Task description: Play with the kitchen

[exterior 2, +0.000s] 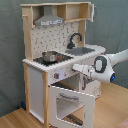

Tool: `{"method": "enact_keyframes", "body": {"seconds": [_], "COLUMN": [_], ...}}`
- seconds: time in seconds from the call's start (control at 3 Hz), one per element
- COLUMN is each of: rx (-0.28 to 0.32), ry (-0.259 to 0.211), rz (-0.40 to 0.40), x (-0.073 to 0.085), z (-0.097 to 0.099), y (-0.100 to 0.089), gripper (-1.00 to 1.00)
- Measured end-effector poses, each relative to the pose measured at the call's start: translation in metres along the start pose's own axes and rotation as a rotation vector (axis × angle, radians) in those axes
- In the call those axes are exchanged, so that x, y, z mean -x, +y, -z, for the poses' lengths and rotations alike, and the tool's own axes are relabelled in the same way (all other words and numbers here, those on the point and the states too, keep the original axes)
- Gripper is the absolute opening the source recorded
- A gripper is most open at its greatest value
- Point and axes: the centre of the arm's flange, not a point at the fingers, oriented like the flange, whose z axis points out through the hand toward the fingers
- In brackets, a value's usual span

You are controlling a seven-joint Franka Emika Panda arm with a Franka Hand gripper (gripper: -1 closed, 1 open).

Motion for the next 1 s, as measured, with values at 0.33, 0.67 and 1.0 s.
{"method": "enact_keyframes", "body": {"seconds": [0.33,0.67,1.0], "rx": [-0.009,-0.018,-0.026], "ry": [0.002,0.003,0.003], "rz": [-0.104,-0.220,-0.331], "x": [0.0002,0.0004,0.0004], "z": [0.0000,0.0001,0.0004], "y": [0.0012,0.0023,0.0030], "gripper": [-1.00,-1.00,-1.00]}}
